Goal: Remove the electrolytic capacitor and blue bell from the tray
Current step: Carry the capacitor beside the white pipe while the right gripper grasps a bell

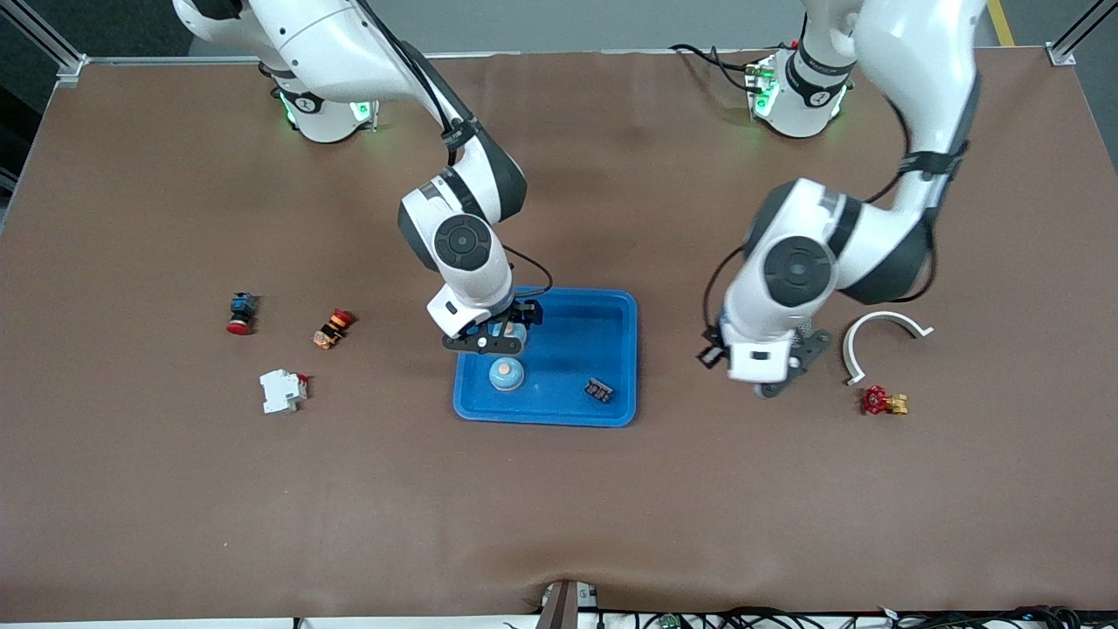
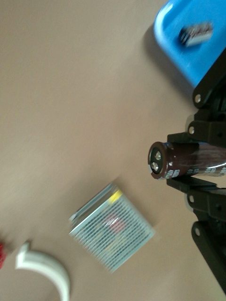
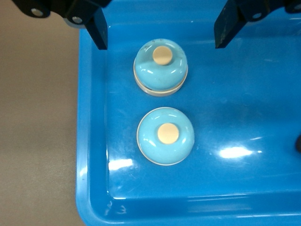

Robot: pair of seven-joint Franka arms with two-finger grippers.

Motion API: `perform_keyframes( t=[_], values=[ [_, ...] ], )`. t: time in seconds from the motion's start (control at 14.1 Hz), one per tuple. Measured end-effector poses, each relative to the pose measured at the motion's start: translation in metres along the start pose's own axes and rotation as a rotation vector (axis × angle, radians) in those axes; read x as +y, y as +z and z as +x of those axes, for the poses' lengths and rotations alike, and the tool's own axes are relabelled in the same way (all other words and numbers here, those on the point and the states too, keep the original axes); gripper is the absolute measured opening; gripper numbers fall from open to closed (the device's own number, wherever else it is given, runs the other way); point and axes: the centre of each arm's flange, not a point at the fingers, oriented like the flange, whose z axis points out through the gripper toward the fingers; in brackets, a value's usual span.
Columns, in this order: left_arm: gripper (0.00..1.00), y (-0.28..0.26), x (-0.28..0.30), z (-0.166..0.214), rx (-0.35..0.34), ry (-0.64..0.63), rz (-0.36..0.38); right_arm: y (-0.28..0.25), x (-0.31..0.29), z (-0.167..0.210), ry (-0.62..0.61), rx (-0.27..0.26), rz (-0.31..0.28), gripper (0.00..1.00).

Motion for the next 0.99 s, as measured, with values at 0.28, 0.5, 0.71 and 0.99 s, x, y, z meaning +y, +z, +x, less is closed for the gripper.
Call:
perform_keyframes(
  t=[0.28,0.5,0.71,0.99],
  values=[
    [0.33,0.018,-0.086,0.065,-0.044,0.088,0.049,0.015,0.000,0.000,-0.004,-0.001,-0.004,1.00],
    [0.33,0.037,-0.156,0.122,-0.084,0.145,0.053,0.022,-0.001,0.001,-0.006,0.005,0.000,1.00],
    [0.33,0.056,-0.206,0.167,-0.071,0.157,0.009,0.031,-0.001,0.001,-0.008,0.003,-0.002,1.00],
    [0.33,0.107,-0.222,0.196,-0.043,0.125,-0.032,0.043,-0.001,0.000,-0.010,0.001,-0.006,1.00]
  ],
)
